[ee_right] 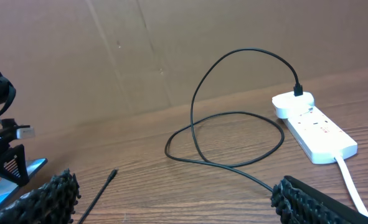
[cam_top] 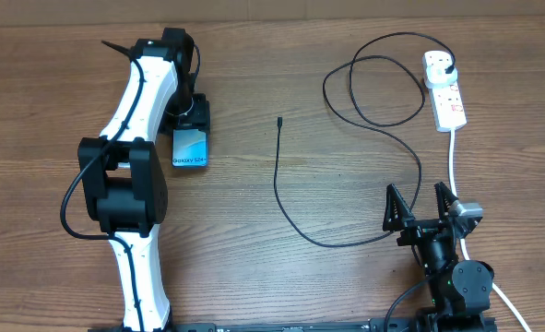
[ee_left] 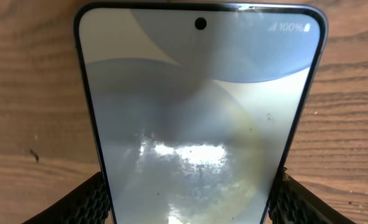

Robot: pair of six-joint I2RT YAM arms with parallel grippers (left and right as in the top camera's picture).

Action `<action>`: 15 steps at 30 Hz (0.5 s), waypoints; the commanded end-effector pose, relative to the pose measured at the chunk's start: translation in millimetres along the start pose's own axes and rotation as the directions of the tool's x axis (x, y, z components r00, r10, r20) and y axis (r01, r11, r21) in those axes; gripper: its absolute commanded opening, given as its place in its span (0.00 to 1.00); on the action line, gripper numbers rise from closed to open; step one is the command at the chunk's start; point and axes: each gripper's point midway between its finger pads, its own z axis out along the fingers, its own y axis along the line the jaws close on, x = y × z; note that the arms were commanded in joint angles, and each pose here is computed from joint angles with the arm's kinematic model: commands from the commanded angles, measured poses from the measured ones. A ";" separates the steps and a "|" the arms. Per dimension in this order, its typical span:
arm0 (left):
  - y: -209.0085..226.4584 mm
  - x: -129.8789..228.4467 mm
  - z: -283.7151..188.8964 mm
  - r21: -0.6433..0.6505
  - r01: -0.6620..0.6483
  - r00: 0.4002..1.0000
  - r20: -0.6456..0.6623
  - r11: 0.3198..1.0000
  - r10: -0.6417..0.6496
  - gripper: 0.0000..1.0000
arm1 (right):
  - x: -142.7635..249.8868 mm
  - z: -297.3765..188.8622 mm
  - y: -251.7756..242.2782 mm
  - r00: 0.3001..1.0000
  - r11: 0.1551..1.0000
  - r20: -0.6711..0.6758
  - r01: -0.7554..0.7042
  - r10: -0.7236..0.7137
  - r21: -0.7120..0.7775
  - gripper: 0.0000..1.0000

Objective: Plug charger to phone and switch on socket
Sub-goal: 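Lift the phone with the left gripper and tilt it toward the cable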

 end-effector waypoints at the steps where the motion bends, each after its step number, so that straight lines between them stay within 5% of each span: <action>1: -10.5 -3.4 -15.8 0.078 0.123 0.992 0.006 0.989 -0.124 0.04 | 1.4 0.2 -1.4 1.000 1.000 0.006 -0.003 0.003 0.007 1.00; 10: -65.9 26.5 -32.9 0.362 0.282 0.951 -0.227 0.888 -0.209 0.04 | 1.4 0.2 -1.4 1.000 1.000 0.006 -0.003 0.003 0.007 1.00; 15: -85.6 44.8 -47.2 0.399 0.454 0.868 -0.402 0.797 -0.293 0.04 | 1.4 0.2 -1.4 1.000 1.000 0.006 -0.003 0.003 0.007 1.00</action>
